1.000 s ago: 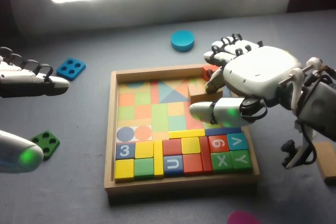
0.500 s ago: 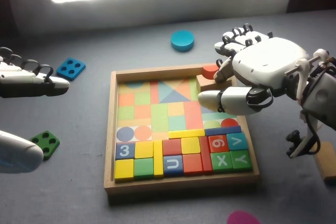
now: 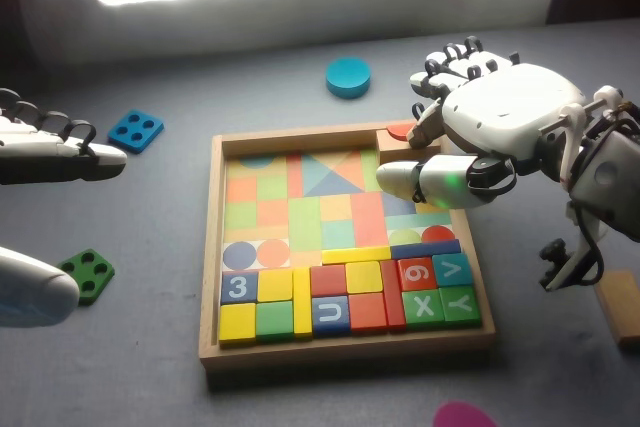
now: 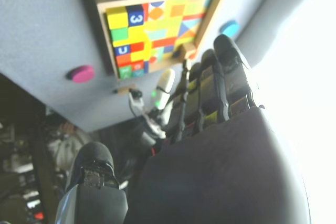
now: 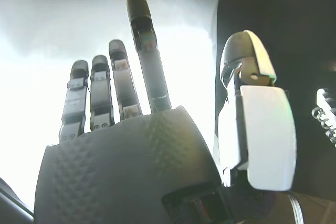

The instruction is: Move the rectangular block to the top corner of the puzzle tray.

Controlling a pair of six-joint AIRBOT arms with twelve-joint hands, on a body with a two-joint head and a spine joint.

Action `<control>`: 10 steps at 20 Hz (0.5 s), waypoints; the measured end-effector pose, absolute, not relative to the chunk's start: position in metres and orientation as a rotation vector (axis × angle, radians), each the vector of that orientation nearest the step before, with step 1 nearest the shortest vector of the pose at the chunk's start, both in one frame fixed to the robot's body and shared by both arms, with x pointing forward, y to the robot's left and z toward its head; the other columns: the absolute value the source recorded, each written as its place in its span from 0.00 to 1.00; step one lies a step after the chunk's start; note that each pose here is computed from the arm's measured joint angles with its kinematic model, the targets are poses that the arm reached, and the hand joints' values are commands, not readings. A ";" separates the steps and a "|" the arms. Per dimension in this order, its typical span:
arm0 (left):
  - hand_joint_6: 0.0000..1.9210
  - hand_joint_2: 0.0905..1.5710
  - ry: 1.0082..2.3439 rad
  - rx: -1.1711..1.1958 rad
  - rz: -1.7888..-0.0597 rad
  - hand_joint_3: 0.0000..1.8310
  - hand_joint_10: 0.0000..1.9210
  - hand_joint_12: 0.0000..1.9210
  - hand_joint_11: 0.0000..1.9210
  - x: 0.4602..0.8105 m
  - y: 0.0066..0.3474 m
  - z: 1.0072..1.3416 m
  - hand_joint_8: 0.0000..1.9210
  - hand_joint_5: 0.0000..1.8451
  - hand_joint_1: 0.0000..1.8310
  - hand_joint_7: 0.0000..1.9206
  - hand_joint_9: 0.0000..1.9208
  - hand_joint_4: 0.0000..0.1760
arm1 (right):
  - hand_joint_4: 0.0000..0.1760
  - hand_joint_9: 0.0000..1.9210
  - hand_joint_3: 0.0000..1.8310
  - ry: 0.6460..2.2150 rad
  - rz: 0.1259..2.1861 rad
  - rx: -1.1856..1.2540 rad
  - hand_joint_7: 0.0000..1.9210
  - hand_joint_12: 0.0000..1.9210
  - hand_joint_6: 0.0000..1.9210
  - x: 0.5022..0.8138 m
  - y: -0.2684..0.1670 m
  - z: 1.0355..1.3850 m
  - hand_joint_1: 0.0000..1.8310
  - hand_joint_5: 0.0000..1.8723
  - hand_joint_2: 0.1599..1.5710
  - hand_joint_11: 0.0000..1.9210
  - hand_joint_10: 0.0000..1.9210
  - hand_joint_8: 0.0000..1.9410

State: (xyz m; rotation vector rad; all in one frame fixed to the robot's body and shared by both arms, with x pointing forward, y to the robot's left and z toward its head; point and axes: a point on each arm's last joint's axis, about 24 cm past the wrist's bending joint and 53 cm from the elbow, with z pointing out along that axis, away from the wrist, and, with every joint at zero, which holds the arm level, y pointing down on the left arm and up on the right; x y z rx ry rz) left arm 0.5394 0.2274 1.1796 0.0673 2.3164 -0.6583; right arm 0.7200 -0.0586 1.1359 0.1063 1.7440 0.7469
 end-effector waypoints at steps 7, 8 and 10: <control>0.00 0.70 2.316 0.067 -0.660 0.00 0.00 0.25 0.00 0.539 0.227 1.180 0.00 0.00 0.00 0.04 0.06 0.18 | 0.00 0.00 0.00 1.734 0.739 0.115 0.10 0.00 0.01 0.726 -0.060 1.137 0.00 0.44 0.70 0.00 0.00 0.01; 0.00 0.70 2.316 0.067 -0.658 0.00 0.00 0.25 0.00 0.539 0.227 1.180 0.00 0.00 0.00 0.04 0.06 0.18 | 0.00 0.00 0.00 1.733 0.740 0.113 0.10 0.00 0.01 0.726 -0.059 1.137 0.00 0.44 0.70 0.00 0.00 0.01; 0.00 0.69 2.316 0.068 -0.657 0.00 0.00 0.27 0.00 0.539 0.228 1.180 0.00 0.01 0.00 0.05 0.06 0.17 | 0.00 0.00 0.00 1.732 0.738 0.115 0.09 0.00 0.01 0.728 -0.060 1.138 0.00 0.44 0.70 0.00 0.00 0.01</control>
